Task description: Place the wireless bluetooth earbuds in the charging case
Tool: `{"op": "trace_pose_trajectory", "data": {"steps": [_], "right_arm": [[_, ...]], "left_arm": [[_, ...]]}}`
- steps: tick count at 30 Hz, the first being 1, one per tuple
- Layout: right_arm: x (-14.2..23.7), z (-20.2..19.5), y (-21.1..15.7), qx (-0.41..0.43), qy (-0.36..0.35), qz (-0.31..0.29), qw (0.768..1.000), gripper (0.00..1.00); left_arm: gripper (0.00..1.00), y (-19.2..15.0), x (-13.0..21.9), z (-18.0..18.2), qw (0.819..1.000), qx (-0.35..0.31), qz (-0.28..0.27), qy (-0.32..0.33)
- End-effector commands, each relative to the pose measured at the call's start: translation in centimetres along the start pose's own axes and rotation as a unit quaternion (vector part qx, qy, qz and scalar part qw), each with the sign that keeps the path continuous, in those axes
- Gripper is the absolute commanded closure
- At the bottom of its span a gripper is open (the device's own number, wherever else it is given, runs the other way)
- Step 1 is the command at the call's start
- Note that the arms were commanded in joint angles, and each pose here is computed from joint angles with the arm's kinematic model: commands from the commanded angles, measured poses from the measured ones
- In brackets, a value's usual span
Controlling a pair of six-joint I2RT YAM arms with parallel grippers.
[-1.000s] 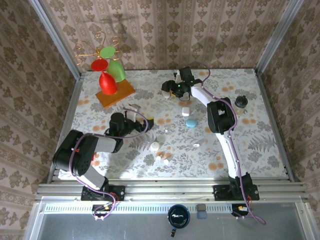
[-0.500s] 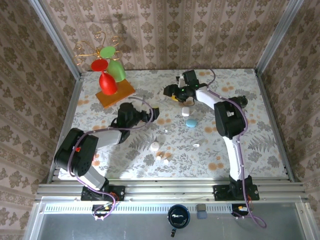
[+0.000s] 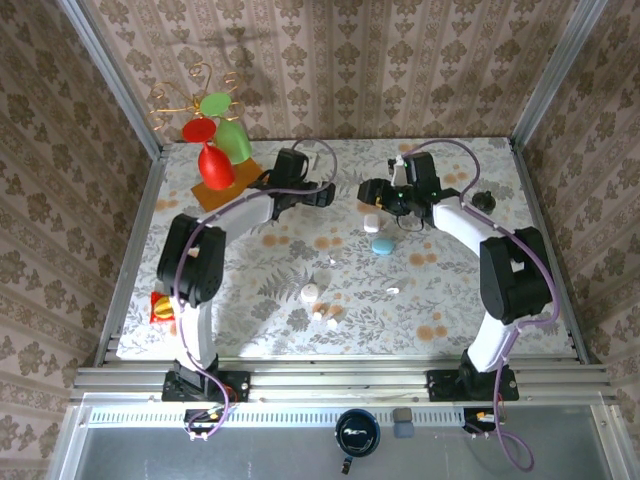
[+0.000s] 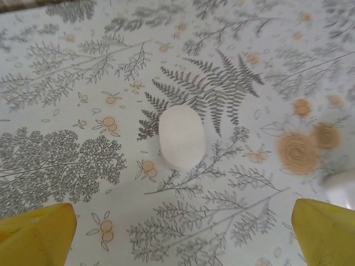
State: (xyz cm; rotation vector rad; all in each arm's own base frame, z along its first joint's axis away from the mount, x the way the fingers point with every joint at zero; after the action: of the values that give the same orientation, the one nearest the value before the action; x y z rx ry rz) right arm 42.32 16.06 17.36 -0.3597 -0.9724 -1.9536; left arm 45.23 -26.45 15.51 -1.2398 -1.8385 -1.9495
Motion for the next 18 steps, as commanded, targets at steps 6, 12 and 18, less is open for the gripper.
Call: {"op": "trace_pose_trajectory", "data": {"steps": [6, 12, 18], "right_arm": [[0.5, -1.3, -2.1, 0.006, -0.019, 0.005, 1.000, 0.32], [0.4, -1.6, -2.5, 0.004, -0.017, 0.005, 1.000, 0.32], [0.2, -1.6, -2.7, -0.002, -0.010, 0.009, 1.000, 0.32]], "left_arm": [[0.03, 0.1, -3.7, 0.3, 0.997, -0.023, 0.062, 0.038], [0.08, 0.1, -6.4, -0.3, 0.996, -0.037, 0.072, 0.020], [0.11, 0.1, -8.1, -0.7, 0.996, -0.027, 0.089, 0.007]]}}
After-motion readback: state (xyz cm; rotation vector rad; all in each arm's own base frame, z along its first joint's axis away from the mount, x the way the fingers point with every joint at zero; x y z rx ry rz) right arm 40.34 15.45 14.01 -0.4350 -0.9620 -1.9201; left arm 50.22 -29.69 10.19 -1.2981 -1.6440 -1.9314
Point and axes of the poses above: each hand's point on the last joint's axis, 136 mm out from that joint toward the fingers, its own x axis back along the fingers, its own z axis along the line the jaws close on, y = z × x, the point moved 5 cm from there along x, back along the fingers
